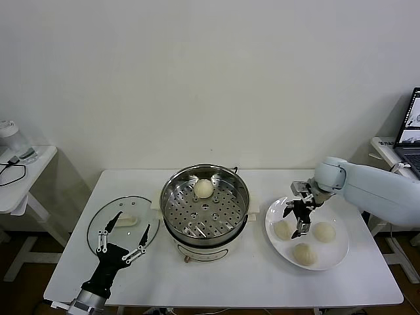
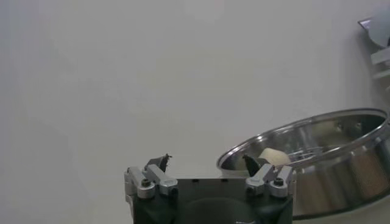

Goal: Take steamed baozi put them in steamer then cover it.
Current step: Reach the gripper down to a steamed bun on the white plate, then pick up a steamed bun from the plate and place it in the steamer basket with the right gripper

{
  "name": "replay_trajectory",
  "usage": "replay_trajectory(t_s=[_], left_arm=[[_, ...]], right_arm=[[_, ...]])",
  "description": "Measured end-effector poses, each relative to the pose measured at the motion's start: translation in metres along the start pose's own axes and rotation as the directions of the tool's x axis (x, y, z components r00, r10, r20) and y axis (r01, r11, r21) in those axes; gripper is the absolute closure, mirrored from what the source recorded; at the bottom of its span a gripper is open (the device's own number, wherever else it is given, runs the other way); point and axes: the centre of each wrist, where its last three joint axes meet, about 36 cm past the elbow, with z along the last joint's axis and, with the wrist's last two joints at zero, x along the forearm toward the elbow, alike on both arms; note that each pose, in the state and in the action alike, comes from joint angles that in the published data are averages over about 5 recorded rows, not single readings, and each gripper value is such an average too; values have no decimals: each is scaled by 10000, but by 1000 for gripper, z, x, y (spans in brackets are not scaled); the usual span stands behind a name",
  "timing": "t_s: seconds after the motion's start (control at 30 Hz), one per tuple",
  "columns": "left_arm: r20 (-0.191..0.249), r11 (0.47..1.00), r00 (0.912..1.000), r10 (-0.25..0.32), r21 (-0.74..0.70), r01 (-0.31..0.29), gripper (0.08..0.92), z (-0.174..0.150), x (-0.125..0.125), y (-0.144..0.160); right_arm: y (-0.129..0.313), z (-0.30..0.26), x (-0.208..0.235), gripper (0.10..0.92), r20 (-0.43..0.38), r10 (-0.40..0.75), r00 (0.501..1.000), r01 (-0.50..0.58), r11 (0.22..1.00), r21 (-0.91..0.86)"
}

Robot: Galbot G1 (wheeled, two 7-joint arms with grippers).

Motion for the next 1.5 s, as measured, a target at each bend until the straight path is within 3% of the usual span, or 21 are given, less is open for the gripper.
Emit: replay_trajectory(t_s=[0.17,0.43,0.73,0.9,1.1,1.33,1.5], left_arm=[[-21,10000,10000,-21,-24,21,177,1,1,1],[-42,9999,10000,-63,-113,62,177,2,1,5],[21,9998,9999,-126,-143,127,177,-1,1,6],[70,9998,9999,-117,-139,118,177,-3,0,6],[161,9999,9998,-75,-109,77,177,-6,-2,4],[234,10000,9997,-26,-90,29,177,-9,-3,3],[275,10000,9996,-4,-88,6,177,-9,-3,3]], right_arm=[[-1,-2,-8,215,-57,-33,10000,33,10000,34],[-2,-4,-16,342,-155,20,9999,-19,10000,85],[-4,-5,-3,386,-184,81,9998,-77,9997,210],[-16,-17,33,405,-135,139,9998,-132,9985,527],[-38,-53,105,427,-95,342,9994,-329,9927,1158],[-51,-123,181,427,42,570,9984,-566,9759,2109],[-52,-182,209,428,127,520,9986,-535,9603,2740]])
